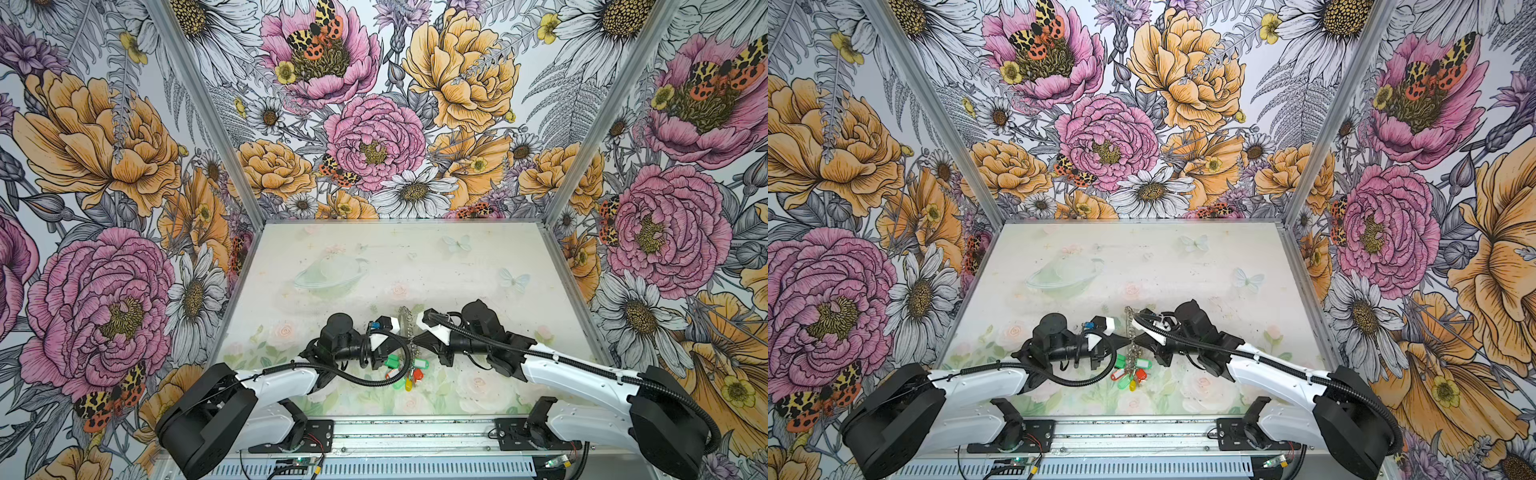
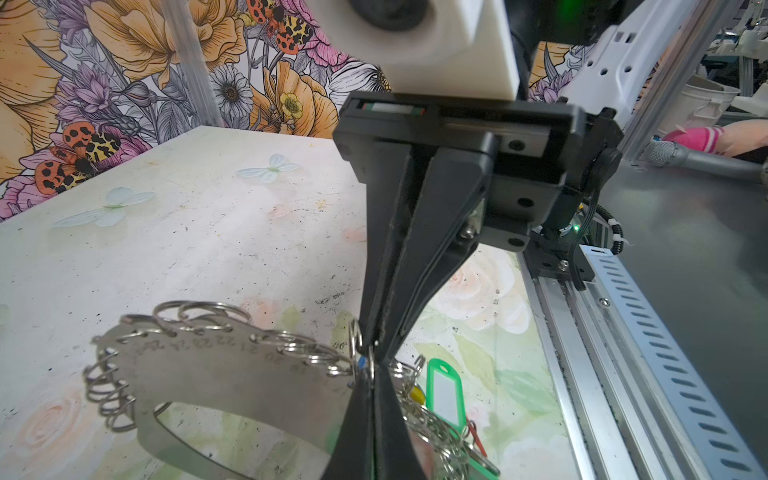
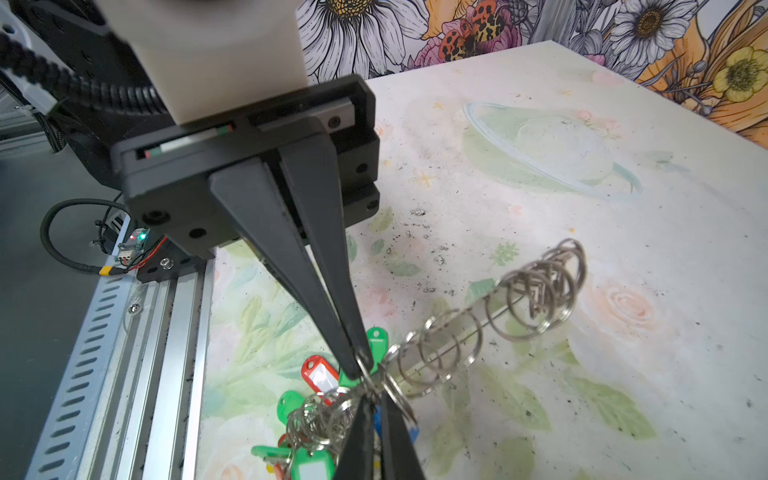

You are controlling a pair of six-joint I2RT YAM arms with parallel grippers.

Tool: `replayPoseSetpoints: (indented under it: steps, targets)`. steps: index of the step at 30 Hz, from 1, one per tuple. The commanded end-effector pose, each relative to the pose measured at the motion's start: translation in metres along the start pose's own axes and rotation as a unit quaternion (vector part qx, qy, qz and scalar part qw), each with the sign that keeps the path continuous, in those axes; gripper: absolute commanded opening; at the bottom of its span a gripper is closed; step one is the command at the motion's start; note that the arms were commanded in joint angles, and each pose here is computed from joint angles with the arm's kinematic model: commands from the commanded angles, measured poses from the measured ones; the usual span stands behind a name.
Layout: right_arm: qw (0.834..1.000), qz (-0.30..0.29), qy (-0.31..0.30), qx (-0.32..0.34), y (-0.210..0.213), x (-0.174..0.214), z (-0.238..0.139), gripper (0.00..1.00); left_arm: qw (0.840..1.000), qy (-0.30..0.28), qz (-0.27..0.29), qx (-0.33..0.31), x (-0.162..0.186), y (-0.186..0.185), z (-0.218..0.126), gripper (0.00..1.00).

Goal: Put the keys on the keyring

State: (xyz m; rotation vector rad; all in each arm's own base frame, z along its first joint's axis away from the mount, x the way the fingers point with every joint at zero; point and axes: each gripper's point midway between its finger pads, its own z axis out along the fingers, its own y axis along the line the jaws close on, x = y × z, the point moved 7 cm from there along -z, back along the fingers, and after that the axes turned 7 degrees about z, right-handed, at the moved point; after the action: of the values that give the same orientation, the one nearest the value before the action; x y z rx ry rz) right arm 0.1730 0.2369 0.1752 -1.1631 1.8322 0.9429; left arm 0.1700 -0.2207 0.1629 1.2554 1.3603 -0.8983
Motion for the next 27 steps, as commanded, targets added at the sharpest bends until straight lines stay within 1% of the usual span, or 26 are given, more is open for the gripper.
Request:
replayPoseSetpoints:
  steps: [1, 6, 10, 14, 15, 17, 19, 21, 23, 27]
  targets:
    - [1.000, -0.012, -0.013, -0.010, 0.001, -0.004, 0.002, 0.08, 0.999, -0.038, 0.035, 0.018, -0.013, -0.004, -0.001, 0.00]
    - [1.000, -0.016, -0.017, -0.018, 0.003, -0.005, 0.003, 0.08, 0.998, -0.037, 0.038, 0.022, -0.013, -0.005, 0.001, 0.00]
    - [1.000, -0.016, -0.013, -0.015, 0.003, -0.007, 0.002, 0.00, 0.999, -0.035, 0.038, 0.016, -0.012, -0.005, 0.000, 0.00]
    - [1.000, -0.019, 0.004, 0.011, 0.003, -0.013, -0.004, 0.00, 0.999, -0.016, 0.038, 0.000, -0.010, -0.001, 0.001, 0.01]
    - [1.000, -0.019, 0.011, 0.020, 0.002, -0.015, -0.007, 0.00, 0.999, -0.012, 0.040, -0.006, -0.009, 0.000, 0.000, 0.04]
    - [0.999, -0.019, 0.023, 0.043, -0.001, -0.018, -0.011, 0.00, 0.999, -0.004, 0.042, -0.022, -0.009, 0.002, -0.002, 0.16]
    - [0.997, -0.032, 0.042, 0.048, 0.007, -0.020, -0.009, 0.00, 0.998, 0.005, 0.044, -0.038, -0.009, 0.004, -0.005, 0.23]
    - [0.995, -0.040, 0.068, 0.063, 0.009, -0.020, -0.008, 0.00, 0.997, 0.008, 0.039, -0.061, -0.011, 0.009, -0.012, 0.27]
    - [0.992, -0.045, 0.090, 0.072, 0.010, -0.022, -0.007, 0.00, 0.997, -0.001, 0.036, -0.072, -0.014, 0.011, -0.018, 0.29]
    - [0.987, -0.060, 0.113, 0.097, 0.011, -0.031, -0.008, 0.00, 0.998, -0.006, 0.026, -0.059, -0.014, 0.011, -0.018, 0.28]
